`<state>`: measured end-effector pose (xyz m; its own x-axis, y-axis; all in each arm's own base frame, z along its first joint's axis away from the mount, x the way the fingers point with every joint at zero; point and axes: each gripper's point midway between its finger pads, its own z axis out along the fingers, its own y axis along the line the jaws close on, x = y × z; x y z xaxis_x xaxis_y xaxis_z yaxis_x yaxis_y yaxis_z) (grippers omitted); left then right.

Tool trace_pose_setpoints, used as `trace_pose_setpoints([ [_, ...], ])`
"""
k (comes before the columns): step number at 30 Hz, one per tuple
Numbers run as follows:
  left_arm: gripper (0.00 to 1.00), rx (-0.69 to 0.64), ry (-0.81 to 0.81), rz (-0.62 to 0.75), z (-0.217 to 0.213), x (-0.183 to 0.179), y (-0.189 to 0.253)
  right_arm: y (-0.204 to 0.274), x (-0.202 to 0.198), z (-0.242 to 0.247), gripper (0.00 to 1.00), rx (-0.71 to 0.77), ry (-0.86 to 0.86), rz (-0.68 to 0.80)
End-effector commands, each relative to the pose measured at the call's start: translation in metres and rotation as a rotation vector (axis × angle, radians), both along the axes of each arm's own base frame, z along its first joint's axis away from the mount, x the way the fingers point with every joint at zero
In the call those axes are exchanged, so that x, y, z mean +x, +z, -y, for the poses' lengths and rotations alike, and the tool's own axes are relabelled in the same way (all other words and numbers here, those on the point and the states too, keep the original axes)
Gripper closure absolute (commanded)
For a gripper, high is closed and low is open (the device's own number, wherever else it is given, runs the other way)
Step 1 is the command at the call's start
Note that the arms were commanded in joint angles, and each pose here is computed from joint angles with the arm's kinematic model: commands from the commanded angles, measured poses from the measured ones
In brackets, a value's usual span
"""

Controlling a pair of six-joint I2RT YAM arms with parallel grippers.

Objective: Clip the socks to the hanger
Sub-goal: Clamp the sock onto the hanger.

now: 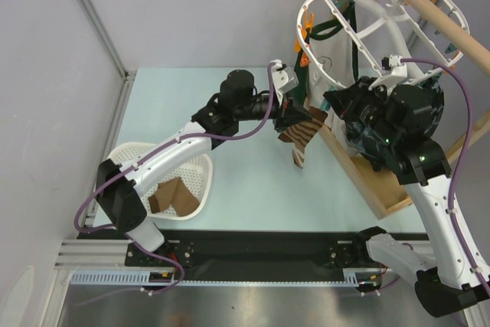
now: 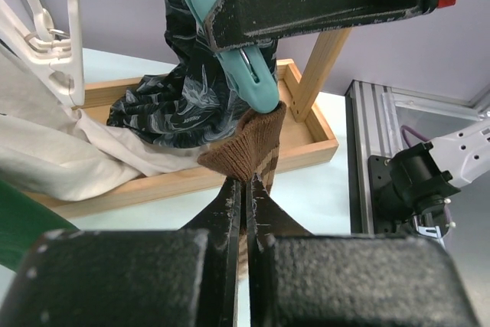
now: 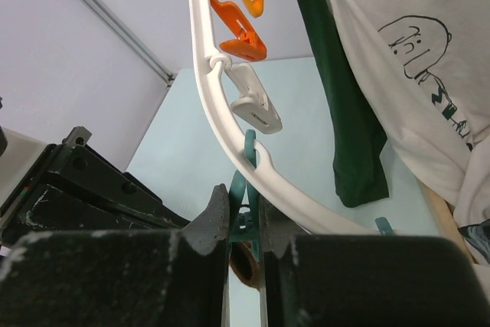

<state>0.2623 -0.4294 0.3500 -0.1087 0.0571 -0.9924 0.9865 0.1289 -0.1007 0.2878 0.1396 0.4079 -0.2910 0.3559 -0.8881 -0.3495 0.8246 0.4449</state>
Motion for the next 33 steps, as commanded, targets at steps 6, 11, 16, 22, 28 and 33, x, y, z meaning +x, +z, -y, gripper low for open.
trace_pose_setpoints([
  [6,1.0,-0.087,-0.052,0.065,0.006,-0.009,0.041,0.003,-0.011,-0.019,1.0,0.046,0.128,0.01],
  [11,1.0,-0.078,-0.051,0.061,0.009,-0.006,0.039,0.003,-0.013,-0.019,1.0,0.054,0.135,0.009],
  [16,1.0,-0.086,-0.049,0.066,0.011,-0.004,0.044,0.002,-0.013,-0.017,1.0,0.057,0.131,0.006],
  [22,1.0,-0.11,-0.058,0.079,0.011,-0.006,0.054,0.001,-0.013,-0.016,1.0,0.054,0.128,0.001],
  [28,1.0,-0.123,-0.068,0.065,0.012,-0.008,0.057,0.001,-0.012,-0.013,0.94,0.058,0.12,-0.003],
  [33,1.0,-0.127,-0.066,0.06,0.012,-0.008,0.057,0.002,-0.014,-0.012,0.65,0.062,0.12,0.0],
])
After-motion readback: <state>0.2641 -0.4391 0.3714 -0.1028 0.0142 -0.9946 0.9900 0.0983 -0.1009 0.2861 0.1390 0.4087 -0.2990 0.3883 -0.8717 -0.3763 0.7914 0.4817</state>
